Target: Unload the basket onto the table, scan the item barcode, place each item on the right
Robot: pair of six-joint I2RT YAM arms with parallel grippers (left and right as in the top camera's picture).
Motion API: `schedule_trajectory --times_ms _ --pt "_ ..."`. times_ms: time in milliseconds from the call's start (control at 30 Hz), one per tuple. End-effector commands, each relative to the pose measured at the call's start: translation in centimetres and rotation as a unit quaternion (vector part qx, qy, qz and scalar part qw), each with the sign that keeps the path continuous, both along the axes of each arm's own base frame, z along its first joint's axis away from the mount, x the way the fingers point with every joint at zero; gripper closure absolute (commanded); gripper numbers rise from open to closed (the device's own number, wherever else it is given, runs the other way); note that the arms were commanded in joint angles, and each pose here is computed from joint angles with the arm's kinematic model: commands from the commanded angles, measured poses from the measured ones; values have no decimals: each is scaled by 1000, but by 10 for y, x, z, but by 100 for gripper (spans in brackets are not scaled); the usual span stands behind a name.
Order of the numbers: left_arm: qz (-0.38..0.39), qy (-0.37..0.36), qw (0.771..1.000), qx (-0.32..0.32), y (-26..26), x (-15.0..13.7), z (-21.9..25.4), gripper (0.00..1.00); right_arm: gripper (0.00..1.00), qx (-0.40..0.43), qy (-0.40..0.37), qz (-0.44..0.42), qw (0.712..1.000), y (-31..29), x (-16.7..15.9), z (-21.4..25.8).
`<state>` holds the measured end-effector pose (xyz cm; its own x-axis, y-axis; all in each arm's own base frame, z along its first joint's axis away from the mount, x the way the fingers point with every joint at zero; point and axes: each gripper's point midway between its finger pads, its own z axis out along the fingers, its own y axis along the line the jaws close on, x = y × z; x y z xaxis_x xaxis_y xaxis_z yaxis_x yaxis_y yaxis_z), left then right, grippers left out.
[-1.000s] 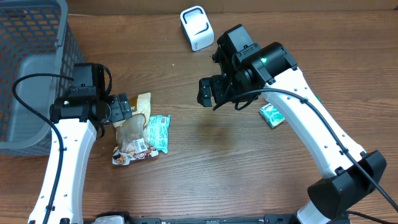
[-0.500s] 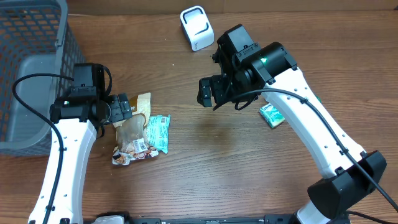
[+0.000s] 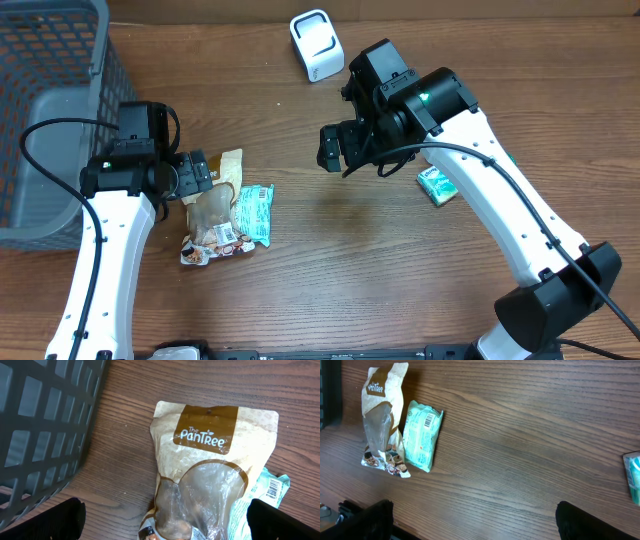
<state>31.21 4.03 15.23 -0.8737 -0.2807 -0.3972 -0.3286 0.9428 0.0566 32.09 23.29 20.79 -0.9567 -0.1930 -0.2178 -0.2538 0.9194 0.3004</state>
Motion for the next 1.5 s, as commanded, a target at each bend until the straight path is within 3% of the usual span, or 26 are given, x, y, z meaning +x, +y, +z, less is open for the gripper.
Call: schedule_trajectory --times_ms 0,767,933,967,1067,1100,1400,1467 --pt "-10 -7 1000 1 -2 4 6 0 0 7 -11 0 1000 0 2 8" --pt "-10 -12 1000 -3 -3 6 7 0 0 7 -11 0 1000 0 2 8" --pt "-44 -16 994 -94 -37 8 5 0 0 7 -11 0 1000 0 2 8" --pt "-53 -18 992 -115 -45 9 6 3 0 7 -11 0 1000 0 2 8" --pt "-70 -16 987 -147 -57 7 7 78 0 7 -11 0 1000 0 2 8" --pt "-71 -14 987 -147 -57 7 6 96 0 7 -11 0 1000 0 2 8" --pt "-68 2 987 -147 -57 -1 -3 96 0 7 -11 0 1000 0 2 8" --pt "-69 8 986 -149 -58 -4 -8 86 0 7 -11 0 1000 0 2 8"
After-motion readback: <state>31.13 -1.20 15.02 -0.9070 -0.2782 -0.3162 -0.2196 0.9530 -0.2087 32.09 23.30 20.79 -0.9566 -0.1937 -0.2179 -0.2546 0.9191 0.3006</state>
